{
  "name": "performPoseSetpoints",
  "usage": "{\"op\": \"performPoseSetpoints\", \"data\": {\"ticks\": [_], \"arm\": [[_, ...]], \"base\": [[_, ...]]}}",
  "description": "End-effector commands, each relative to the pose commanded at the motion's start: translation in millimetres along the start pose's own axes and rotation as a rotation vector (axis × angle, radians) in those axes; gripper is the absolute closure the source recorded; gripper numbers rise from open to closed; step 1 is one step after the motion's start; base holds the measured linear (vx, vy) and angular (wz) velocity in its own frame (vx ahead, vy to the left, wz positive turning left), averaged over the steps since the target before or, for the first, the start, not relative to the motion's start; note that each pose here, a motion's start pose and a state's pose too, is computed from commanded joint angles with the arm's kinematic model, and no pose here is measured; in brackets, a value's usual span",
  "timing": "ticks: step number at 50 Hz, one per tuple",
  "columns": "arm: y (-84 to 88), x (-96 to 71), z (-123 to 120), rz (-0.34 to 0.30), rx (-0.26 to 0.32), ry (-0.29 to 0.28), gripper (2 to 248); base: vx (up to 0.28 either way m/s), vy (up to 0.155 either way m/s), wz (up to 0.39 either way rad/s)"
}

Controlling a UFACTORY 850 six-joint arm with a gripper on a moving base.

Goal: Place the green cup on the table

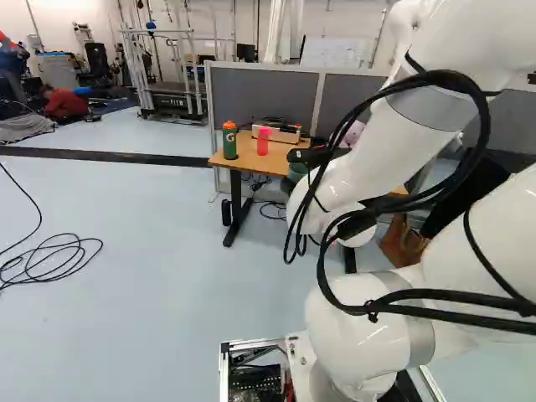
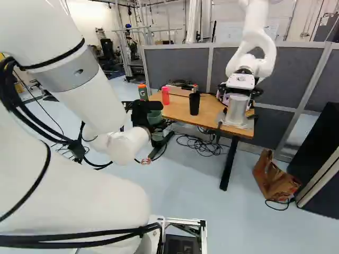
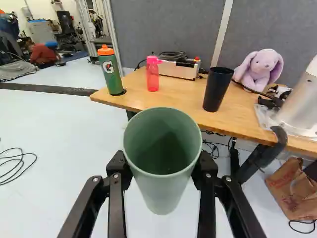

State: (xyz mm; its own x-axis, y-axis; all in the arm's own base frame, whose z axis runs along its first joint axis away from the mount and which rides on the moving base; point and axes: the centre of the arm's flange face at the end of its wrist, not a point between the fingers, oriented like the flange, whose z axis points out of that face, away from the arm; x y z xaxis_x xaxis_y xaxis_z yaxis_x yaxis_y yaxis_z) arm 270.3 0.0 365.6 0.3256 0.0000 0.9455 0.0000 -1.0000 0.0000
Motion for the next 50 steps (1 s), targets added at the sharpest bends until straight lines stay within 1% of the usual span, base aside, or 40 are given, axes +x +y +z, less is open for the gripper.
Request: {"op": "performPoseSetpoints", "data": {"ticks": [18, 35, 36, 37, 43, 50], "arm": [[0.0, 0.0, 0.0, 0.000, 0.000, 0.000, 122], [0.0, 0.0, 0.0, 0.000, 0.000, 0.000, 122], [-0.7, 3.4, 6.7, -0.001, 0.002, -0.004, 122], [-0.8, 4.0, 7.9, -0.001, 0.003, -0.004, 122], [-1.2, 6.5, 13.0, -0.001, 0.004, -0.007, 122], [-1.3, 8.1, 16.1, -0.001, 0.004, -0.008, 122]], "base": [[0.300, 0.110, -0.051], [0.322, 0.064, -0.049], [0.285, 0.059, -0.028], [0.258, 0.054, -0.028], [0.147, 0.037, 0.068], [0.019, 0.002, -0.017]]}}
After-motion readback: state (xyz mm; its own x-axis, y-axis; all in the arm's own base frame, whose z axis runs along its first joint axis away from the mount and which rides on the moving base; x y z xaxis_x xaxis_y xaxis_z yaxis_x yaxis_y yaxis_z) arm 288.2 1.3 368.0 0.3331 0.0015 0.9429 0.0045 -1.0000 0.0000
